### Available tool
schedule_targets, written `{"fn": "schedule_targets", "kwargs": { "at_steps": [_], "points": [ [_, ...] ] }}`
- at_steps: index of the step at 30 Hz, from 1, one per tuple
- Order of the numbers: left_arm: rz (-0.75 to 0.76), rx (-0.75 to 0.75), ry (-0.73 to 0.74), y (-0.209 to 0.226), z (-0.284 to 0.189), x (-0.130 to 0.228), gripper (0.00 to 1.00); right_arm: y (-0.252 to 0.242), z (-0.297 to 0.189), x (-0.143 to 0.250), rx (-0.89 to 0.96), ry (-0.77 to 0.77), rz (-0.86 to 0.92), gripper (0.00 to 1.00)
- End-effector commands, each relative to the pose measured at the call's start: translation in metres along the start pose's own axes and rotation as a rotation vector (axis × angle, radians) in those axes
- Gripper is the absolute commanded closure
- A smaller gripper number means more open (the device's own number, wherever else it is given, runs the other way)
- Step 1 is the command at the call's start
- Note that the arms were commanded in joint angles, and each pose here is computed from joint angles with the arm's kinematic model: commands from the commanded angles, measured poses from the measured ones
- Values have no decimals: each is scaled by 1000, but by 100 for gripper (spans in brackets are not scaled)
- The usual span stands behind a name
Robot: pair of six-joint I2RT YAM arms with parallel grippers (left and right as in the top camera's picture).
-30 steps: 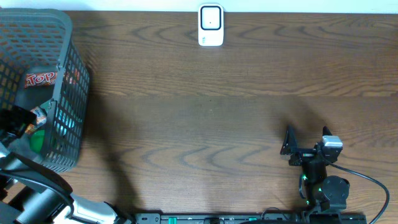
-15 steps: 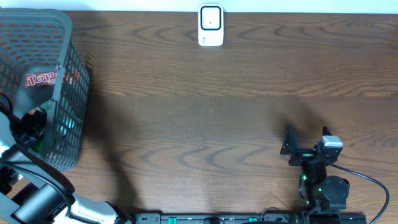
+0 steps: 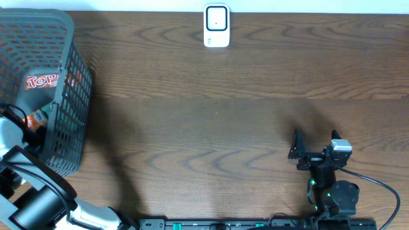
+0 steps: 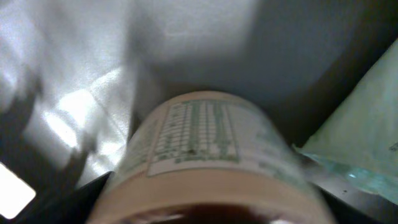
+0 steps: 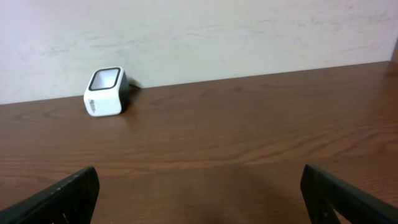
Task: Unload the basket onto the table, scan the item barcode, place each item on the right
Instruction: 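Carry the jar to the scanner and set it down in front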
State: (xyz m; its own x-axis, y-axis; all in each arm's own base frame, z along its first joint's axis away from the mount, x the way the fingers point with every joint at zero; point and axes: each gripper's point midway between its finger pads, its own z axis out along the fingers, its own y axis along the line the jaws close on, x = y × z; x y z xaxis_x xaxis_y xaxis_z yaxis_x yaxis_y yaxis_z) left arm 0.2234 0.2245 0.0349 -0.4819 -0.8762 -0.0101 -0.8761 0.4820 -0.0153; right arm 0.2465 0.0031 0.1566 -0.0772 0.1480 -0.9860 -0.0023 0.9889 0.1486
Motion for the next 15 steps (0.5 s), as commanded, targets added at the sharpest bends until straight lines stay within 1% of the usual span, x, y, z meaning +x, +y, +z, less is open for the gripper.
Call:
{"fn": "schedule_targets", "kwargs": {
  "at_steps": [1, 2, 3, 8, 12, 15],
  "points": [
    [8, -18, 10, 3, 3, 2, 33, -1, 0, 0, 7, -1, 10, 1],
    [8, -18, 9, 3, 3, 2, 37, -1, 0, 0, 7, -1, 10, 1],
    [8, -18, 9, 3, 2, 2, 38, -2, 0, 0, 8, -1, 10, 1],
    [8, -13, -9, 0, -15, -8, 40, -1, 0, 0, 7, -1, 10, 1],
    [4, 12, -72, -7, -61, -26, 40, -1, 0, 0, 7, -1, 10, 1],
    [5, 38, -164, -13, -111, -44, 40, -1, 0, 0, 7, -1, 10, 1]
  ]
}}
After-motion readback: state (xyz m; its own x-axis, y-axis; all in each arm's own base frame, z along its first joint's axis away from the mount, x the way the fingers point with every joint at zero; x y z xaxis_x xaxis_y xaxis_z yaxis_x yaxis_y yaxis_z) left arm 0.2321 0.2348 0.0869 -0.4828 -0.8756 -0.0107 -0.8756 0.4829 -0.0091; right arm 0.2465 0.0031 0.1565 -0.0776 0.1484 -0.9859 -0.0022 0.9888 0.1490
